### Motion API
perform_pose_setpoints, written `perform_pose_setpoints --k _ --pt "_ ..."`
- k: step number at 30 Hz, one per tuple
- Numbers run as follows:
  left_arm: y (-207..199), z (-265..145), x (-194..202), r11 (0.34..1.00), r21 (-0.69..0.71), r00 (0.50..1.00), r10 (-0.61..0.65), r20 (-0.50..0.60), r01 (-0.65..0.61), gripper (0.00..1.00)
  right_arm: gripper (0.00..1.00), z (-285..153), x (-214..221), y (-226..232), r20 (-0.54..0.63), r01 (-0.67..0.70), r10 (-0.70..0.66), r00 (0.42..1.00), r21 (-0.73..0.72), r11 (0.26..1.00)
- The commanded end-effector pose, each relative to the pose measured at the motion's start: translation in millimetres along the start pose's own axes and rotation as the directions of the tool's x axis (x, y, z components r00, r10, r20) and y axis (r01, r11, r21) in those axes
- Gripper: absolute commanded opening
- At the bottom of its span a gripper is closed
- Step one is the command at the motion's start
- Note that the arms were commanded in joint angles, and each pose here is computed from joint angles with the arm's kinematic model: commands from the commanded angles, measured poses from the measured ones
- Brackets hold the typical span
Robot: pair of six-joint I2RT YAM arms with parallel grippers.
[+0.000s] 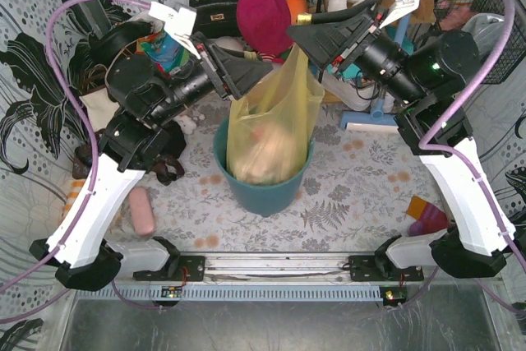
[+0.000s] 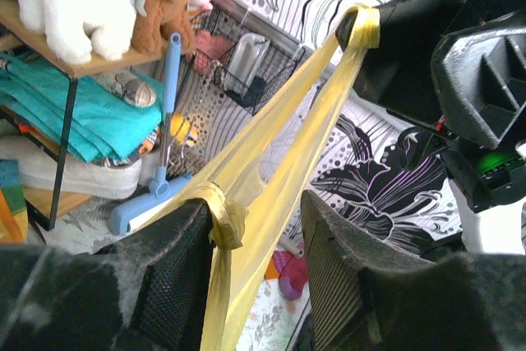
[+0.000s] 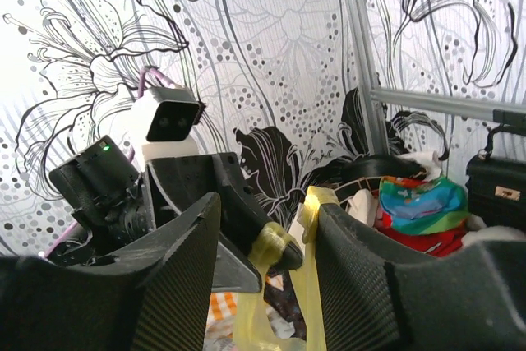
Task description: Tie the trash bag
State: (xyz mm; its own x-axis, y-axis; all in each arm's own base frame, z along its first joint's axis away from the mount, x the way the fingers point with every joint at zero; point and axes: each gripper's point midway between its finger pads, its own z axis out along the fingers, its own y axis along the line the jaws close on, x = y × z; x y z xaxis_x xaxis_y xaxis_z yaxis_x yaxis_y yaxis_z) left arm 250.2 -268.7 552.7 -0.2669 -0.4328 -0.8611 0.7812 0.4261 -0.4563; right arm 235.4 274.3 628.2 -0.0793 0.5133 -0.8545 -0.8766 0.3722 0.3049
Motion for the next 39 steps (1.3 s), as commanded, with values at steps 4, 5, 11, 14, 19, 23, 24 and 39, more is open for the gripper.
perform_pose_setpoints --k 4,5,11,14,19,23,24,39 --pt "-12 -24 -42 0.998 -0.036 0.985 0.059 0.161 -0.054 0.52 0.48 -7 8 -8 0.003 0.040 -0.040 0.999 0.029 0.999" --pt "-7 -26 -40 0.997 -0.057 0.985 0.060 0.162 -0.052 0.52 0.48 -9 13 -11 0.002 0.032 -0.032 0.999 0.034 0.999" --pt "4 -30 -25 0.995 -0.090 0.989 0.044 0.143 -0.031 0.52 0.48 -20 49 -23 -0.010 -0.029 0.030 1.000 0.038 0.999" --pt "-7 -30 -30 0.998 -0.038 0.986 0.050 0.157 -0.045 0.52 0.48 -20 52 -26 0.000 -0.039 0.039 0.999 0.040 0.998" --pt "-30 -43 -67 0.994 -0.021 0.962 0.112 0.249 -0.111 0.52 0.48 -12 30 -14 0.040 -0.014 0.014 0.999 -0.003 1.000" --pt "-36 -48 -75 0.992 -0.020 0.957 0.126 0.263 -0.125 0.52 0.48 -11 2 9 0.103 0.012 -0.004 0.995 -0.081 0.997" --pt "-35 -48 -73 0.992 -0.021 0.958 0.124 0.259 -0.122 0.52 0.48 -12 -1 13 0.113 0.013 -0.001 0.994 -0.097 0.995" --pt "1 -83 -29 0.981 -0.180 0.980 0.108 0.167 -0.077 0.74 0.66 -43 49 -7 -0.050 -0.060 0.061 0.997 0.023 0.998"
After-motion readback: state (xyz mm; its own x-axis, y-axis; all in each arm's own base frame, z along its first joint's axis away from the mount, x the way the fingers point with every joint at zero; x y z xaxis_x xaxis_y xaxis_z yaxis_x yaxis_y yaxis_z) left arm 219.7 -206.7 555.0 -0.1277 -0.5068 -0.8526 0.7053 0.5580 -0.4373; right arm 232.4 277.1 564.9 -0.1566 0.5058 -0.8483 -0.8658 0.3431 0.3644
